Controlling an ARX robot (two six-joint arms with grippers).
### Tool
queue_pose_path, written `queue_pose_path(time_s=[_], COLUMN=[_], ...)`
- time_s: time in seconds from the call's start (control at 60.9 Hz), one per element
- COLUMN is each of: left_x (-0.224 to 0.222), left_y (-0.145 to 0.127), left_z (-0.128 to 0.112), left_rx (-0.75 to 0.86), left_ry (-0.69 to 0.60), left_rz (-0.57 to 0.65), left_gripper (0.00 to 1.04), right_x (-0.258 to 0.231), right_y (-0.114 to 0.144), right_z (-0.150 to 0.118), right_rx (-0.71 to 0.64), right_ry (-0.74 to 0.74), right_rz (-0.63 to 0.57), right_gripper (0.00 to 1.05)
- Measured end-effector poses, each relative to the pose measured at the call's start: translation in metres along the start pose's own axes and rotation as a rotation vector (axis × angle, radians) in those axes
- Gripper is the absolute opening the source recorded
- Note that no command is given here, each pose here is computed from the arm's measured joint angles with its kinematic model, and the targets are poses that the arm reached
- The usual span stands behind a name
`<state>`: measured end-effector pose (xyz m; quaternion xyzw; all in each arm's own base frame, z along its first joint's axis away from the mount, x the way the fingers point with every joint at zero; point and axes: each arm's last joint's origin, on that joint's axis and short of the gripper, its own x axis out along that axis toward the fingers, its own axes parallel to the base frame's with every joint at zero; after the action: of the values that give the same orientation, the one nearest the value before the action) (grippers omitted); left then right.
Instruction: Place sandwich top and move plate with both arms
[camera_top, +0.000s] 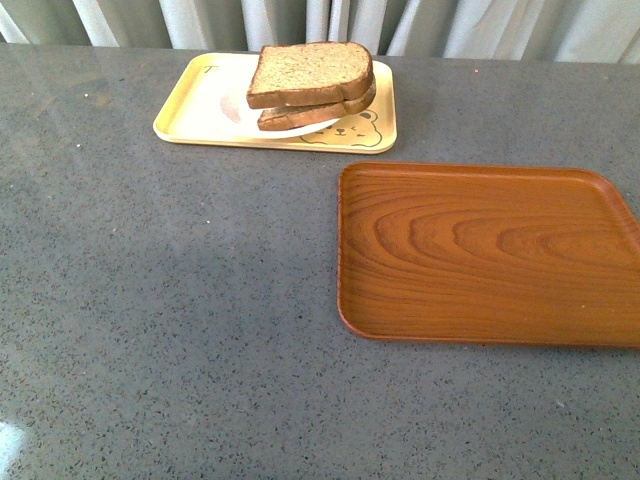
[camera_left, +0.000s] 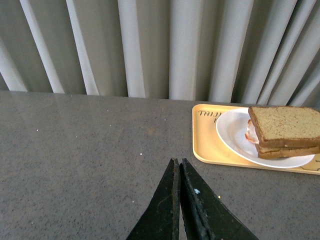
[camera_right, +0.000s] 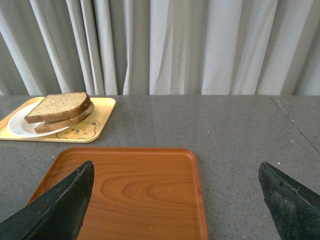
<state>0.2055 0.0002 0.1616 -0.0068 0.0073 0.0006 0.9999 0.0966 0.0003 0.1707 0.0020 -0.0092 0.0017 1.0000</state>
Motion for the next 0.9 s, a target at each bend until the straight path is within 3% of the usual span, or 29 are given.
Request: queue_pose_path(time_s=[0.903], left_x=[-0.068], left_y=[0.0], left_z=[0.005], left_rx=[0.003], left_ry=[-0.015], left_rz=[-0.001], left_gripper=[0.02], right_x=[0.0], right_y=[0.0], right_z=[0.0], right_rx=[0.0], right_ry=[0.0], right_rz=[0.0], right_gripper=[0.96])
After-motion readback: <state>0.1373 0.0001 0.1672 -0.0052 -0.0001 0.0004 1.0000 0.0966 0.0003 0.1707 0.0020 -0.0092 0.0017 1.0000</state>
